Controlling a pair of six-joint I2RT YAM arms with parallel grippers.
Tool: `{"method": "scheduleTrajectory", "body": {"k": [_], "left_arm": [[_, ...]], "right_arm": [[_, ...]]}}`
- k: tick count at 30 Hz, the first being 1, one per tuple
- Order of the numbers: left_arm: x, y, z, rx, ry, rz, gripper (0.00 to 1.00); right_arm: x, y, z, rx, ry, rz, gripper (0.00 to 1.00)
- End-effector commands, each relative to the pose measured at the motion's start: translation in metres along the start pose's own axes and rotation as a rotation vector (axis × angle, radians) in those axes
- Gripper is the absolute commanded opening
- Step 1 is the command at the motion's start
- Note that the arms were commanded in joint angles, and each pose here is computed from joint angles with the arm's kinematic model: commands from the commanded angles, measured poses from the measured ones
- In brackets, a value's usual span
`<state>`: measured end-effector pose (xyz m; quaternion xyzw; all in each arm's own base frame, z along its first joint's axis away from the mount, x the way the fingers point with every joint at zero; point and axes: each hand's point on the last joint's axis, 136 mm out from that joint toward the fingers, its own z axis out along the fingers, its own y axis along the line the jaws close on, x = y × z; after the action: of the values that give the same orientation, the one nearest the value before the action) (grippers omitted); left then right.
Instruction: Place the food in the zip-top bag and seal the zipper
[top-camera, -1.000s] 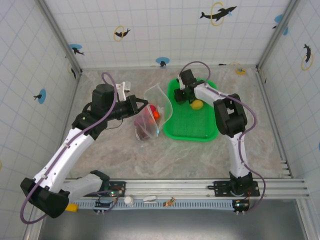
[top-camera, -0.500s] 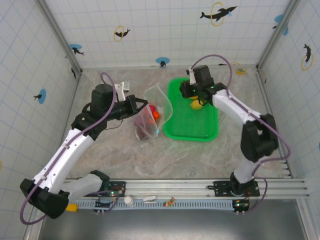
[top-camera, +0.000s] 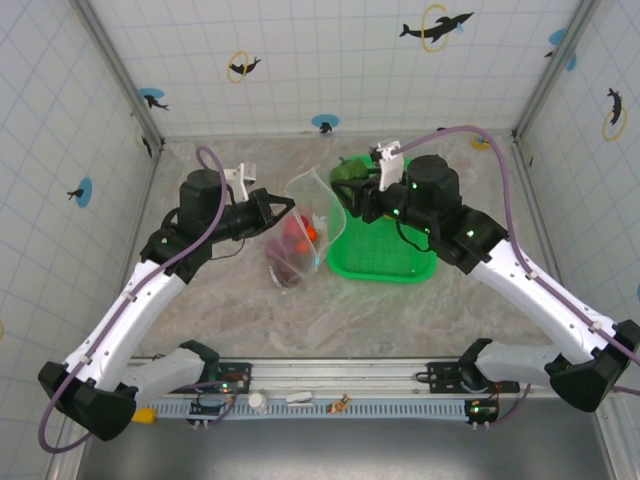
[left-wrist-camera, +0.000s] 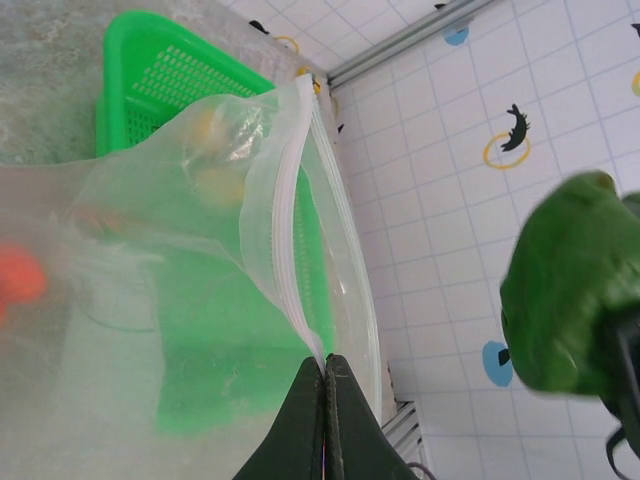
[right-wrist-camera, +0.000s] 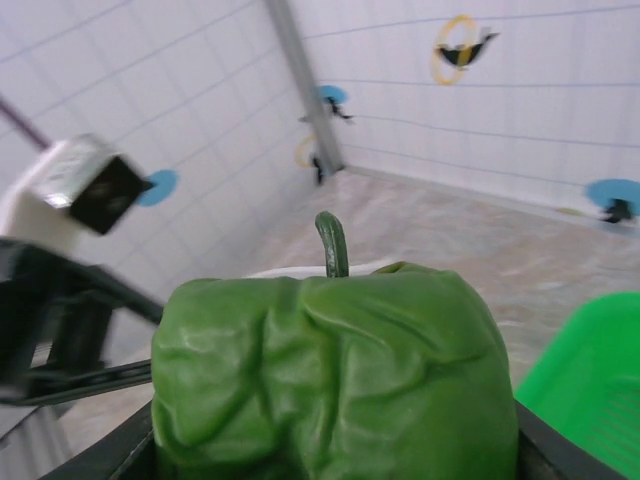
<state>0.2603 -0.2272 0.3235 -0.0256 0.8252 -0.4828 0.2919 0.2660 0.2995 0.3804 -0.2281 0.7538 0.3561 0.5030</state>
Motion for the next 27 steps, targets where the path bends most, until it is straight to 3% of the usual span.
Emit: {"method": "scheduleTrajectory", "body": {"k": [1,9,21,27], "left_arm": [[-0.004,-0.006,-0.003,0.032,-0.019,-0.003,0.0],[-0.006,-0.009,-0.005,0.034,-0.027,-0.001,0.0],[-0.01,-0.017,-0.011,0.043,-0.041,0.029,0.0],[-0.011,-0.014,-0.01,0.029,-0.046,0.036,0.0]], "right_arm": [[-0.006,0.027,0.007,-0.079,-0.007,0.02,0.44],[0.026,0.035,0.043,-0.074,0.073,0.065,0.44],[0.066,-0.004,0.085,0.201,0.283,0.109,0.47],[0.073,0.004,0.103,0.272,0.35,0.074,0.57]]}}
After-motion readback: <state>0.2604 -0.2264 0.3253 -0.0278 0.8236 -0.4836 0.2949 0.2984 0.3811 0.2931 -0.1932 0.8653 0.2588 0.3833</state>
